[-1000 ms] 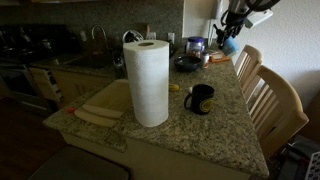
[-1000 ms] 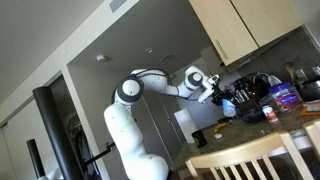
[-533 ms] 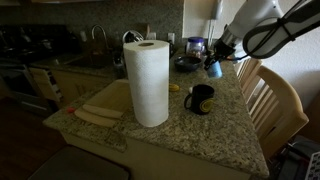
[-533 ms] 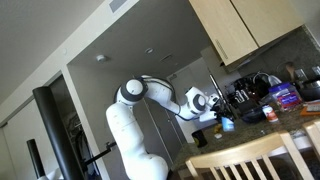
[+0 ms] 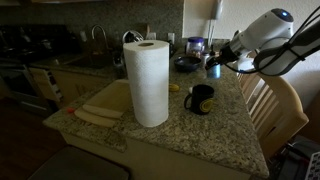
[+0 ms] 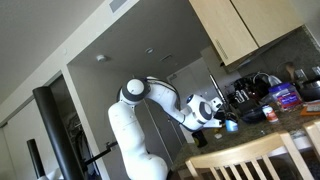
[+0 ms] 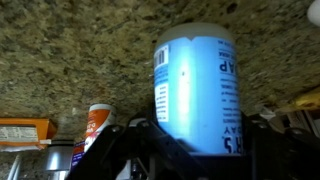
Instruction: Pick the bottle in the bowl and put it on the counter
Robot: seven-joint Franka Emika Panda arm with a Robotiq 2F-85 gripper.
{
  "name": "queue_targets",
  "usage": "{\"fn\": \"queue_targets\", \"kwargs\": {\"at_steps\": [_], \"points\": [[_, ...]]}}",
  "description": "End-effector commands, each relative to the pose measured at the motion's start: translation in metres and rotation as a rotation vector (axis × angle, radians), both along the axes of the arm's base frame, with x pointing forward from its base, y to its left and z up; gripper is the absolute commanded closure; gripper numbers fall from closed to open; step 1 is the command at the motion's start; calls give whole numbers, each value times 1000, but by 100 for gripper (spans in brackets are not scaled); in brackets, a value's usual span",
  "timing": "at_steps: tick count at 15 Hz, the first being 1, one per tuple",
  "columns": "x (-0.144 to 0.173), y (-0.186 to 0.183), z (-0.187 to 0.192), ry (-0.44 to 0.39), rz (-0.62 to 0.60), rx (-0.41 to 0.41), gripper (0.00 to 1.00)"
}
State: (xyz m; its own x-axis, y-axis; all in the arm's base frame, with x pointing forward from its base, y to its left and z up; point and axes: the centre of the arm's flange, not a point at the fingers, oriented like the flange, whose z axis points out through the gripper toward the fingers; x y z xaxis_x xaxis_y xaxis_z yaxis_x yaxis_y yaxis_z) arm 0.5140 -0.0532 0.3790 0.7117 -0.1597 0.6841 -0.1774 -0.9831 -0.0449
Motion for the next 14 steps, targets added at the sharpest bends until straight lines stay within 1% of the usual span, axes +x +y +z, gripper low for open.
{"fn": "queue_targets", "kwargs": {"at_steps": [1,8,11,13,14], "points": [[-12,0,-13,-89,-8,-52,55],[-4,-30,-19,-149,-27,-134,55],[-6,-35,-35,-192,-35,-170,55],[-9,-34,-40,-195,-43,-187,55],[-10,-30,-37,-195,-41,-193,55]]}}
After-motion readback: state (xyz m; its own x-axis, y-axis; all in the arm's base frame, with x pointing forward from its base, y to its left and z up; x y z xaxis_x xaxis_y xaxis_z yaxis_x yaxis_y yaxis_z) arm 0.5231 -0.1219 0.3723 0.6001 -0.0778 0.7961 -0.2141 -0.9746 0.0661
